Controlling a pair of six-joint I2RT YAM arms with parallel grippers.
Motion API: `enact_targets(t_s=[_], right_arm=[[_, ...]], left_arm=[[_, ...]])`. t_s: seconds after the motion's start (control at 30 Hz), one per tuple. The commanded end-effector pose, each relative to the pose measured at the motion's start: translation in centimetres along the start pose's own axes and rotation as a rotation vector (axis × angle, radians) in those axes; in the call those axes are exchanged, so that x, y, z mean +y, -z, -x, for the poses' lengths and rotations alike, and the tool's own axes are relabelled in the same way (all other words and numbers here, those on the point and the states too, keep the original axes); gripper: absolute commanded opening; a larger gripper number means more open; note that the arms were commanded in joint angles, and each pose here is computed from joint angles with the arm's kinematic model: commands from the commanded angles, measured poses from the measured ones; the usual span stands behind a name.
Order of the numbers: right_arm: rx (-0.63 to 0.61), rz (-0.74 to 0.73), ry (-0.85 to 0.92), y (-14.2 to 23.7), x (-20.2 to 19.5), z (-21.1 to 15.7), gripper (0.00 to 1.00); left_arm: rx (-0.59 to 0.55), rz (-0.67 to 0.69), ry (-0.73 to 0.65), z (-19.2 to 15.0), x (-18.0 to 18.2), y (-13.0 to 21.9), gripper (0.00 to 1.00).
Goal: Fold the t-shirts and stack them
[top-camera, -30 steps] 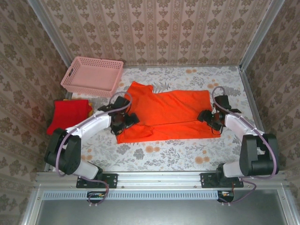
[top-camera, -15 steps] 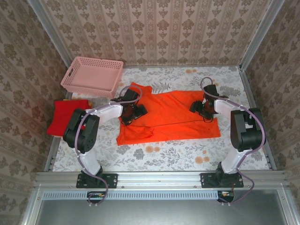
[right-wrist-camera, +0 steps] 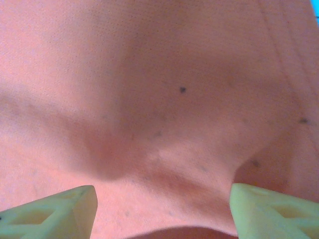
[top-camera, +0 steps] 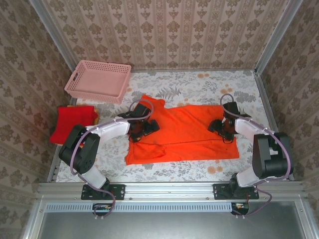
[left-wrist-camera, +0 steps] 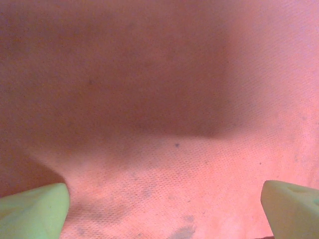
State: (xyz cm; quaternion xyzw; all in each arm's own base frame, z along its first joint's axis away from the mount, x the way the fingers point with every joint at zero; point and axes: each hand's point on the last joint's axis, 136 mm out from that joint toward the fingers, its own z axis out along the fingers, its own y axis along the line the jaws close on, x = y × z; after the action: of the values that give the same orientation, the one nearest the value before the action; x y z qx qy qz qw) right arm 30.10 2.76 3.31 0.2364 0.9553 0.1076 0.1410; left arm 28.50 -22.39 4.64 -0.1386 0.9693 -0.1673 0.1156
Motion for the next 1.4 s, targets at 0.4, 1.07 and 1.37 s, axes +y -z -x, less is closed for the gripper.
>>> enact_targets(t_s=[0.4,1.07,1.37], right_arm=[[-0.159,0.114,0.061,5.1,3.6,4.5,0.75],[-0.163,0.063,0.060,4.7,2.4,4.1,0.76],[-0.163,0.069,0.051,4.5,2.4,4.2,0.76]], left_arm=[[-0.168,0.072,-0.470,16.7,-1.7,3.2,0.78],[0.149,0.075,-0.857,19.5,0.2,-4.1,0.48],[0.185,0.058,-0.858,18.7,0.8,-5.5,0.42]])
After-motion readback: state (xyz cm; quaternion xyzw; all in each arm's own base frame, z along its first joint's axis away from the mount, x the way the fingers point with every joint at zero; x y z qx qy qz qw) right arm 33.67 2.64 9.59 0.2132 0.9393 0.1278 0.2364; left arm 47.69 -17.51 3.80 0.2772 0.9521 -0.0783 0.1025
